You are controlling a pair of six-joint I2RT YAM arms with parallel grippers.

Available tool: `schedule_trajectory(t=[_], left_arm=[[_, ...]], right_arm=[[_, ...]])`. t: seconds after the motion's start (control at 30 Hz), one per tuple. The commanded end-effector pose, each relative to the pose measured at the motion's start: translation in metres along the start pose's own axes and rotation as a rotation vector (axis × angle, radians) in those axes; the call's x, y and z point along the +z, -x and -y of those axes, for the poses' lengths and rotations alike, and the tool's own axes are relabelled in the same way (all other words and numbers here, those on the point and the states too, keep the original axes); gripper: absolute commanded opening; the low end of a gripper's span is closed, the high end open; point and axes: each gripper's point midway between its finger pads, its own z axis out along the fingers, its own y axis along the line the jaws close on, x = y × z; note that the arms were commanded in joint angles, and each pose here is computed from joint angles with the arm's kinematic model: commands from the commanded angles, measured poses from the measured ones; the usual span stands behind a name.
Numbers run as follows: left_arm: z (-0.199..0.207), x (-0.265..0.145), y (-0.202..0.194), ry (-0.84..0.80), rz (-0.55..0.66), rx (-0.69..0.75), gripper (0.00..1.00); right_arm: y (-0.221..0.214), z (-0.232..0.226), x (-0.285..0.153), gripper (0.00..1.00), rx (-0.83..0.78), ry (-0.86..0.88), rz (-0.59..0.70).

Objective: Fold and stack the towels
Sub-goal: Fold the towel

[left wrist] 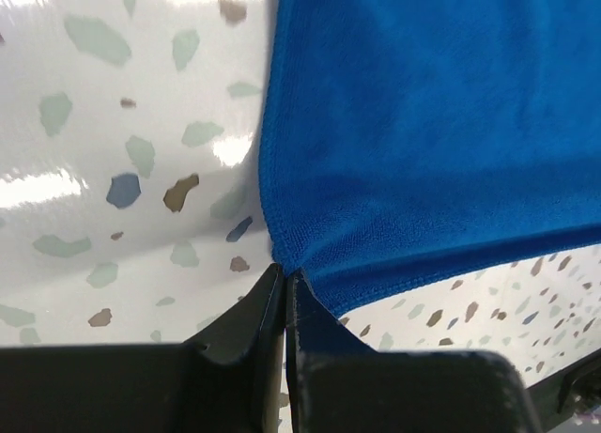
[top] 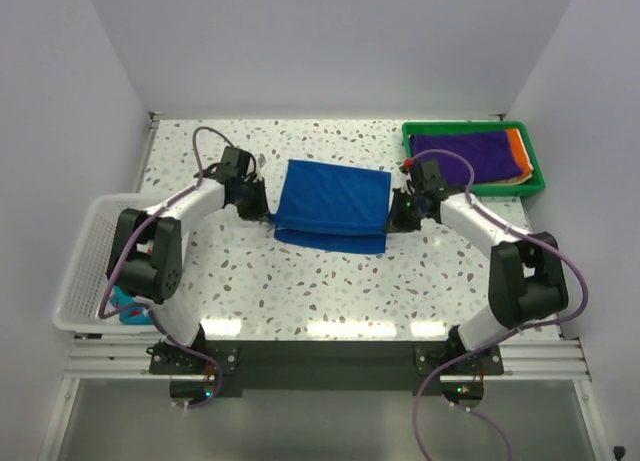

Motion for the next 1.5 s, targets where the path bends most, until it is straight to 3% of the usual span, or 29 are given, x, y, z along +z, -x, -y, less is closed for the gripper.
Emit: schedule_trajectory(t=[0.0, 0.07, 0.17, 0.3, 0.43, 0.6, 0.77, 0.93, 1.13, 1.27, 1.47], left_arm=[[0.028, -0.04, 0.076, -0.029, 0.202, 0.042, 0.07], [0.036, -0.043, 0.1, -0.049, 0.236, 0.028, 0.06], [0.062, -0.068, 0.174, -0.125, 0.379, 0.014, 0.06], [0.085, -0.081, 0.244, -0.22, 0.509, -0.006, 0.06], [0.109, -0.081, 0.309, -0.378, 0.635, 0.002, 0.05], [0.118, -0.078, 0.34, -0.496, 0.724, 0.011, 0.03], [0.123, -0.078, 0.338, -0.544, 0.753, 0.079, 0.03], [0.118, -0.071, 0.326, -0.534, 0.712, 0.073, 0.04], [0.101, -0.043, 0.265, -0.491, 0.483, 0.044, 0.08], [0.067, -0.02, 0.205, -0.354, 0.309, 0.018, 0.08], [0.036, -0.013, 0.154, -0.228, 0.226, 0.013, 0.08]], right_arm=[[0.063, -0.016, -0.033, 0.0, -0.059, -0.036, 0.152], [0.09, -0.013, -0.042, 0.0, -0.046, -0.071, 0.211], [0.16, -0.022, -0.065, 0.0, -0.018, -0.065, 0.377], [0.239, -0.03, -0.084, 0.0, -0.015, -0.059, 0.585], [0.303, -0.035, -0.085, 0.0, -0.049, -0.06, 0.707], [0.345, -0.03, -0.087, 0.0, -0.056, -0.053, 0.795], [0.36, -0.033, -0.104, 0.0, -0.12, -0.034, 0.864], [0.344, -0.032, -0.096, 0.0, -0.142, -0.03, 0.79], [0.279, -0.019, -0.08, 0.0, -0.098, -0.041, 0.577], [0.221, -0.004, -0.06, 0.0, -0.039, -0.038, 0.42], [0.153, 0.001, -0.048, 0.0, 0.027, 0.005, 0.271]])
